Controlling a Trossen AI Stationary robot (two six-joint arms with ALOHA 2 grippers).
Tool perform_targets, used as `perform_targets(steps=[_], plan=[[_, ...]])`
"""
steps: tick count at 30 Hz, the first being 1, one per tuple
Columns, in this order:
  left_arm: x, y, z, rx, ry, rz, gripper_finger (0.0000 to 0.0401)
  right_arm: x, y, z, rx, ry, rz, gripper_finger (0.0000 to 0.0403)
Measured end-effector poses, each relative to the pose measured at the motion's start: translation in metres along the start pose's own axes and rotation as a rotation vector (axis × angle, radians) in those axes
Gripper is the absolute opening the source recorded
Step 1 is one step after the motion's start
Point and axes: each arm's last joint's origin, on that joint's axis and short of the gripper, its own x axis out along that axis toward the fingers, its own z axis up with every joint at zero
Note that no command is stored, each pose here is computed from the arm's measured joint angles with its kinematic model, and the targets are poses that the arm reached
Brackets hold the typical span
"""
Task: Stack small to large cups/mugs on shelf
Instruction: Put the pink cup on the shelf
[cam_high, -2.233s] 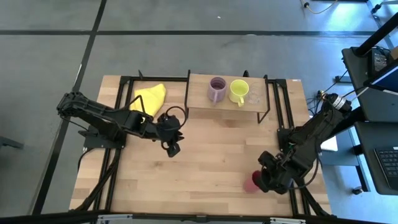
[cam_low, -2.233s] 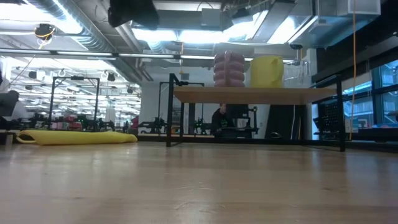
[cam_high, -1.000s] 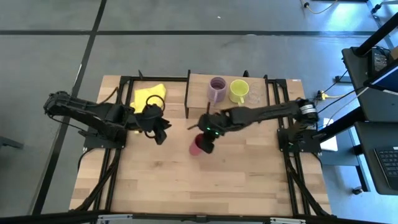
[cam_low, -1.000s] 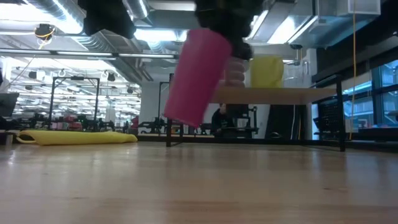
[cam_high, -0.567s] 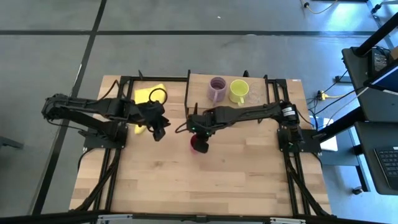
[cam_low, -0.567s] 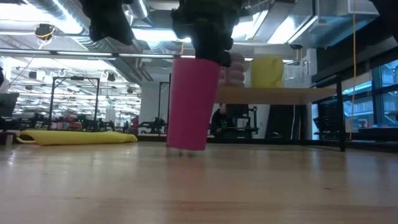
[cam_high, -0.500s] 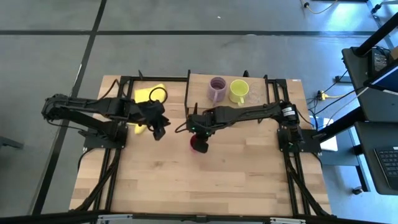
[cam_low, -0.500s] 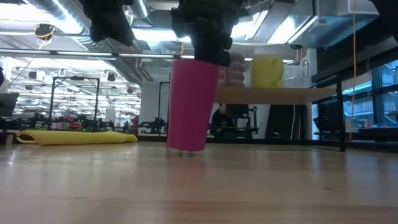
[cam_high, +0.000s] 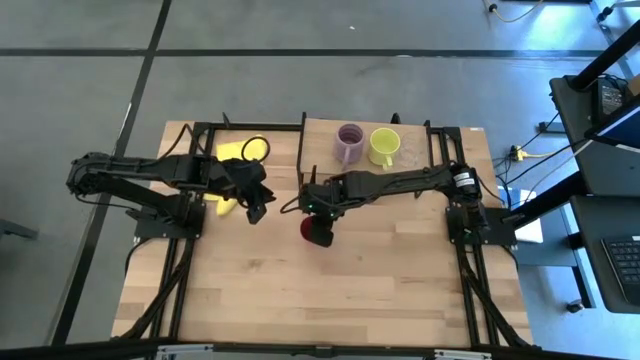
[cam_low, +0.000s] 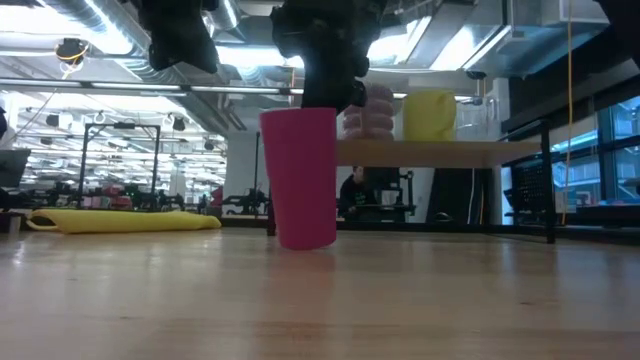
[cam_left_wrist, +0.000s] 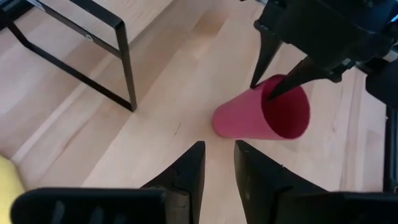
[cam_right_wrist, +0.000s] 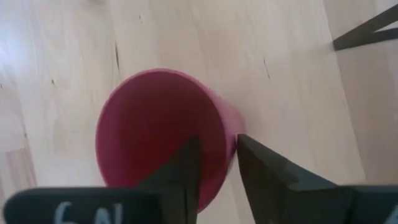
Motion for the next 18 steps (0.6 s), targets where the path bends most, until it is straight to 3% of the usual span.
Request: perform_targets(steps=[8,18], plan=[[0.009,-0.010,-0.001,0.015,0.008,-0.031,0.0080,0.000,0.000,0.002,-0.004,-0.026,-0.010,0.0123],[0.028,-0.021,-0.002,0.060,-0.004,0.019,0.0080,-0.002,-0.002,0.002,-0.002,-0.027,-0.081,0.0124]])
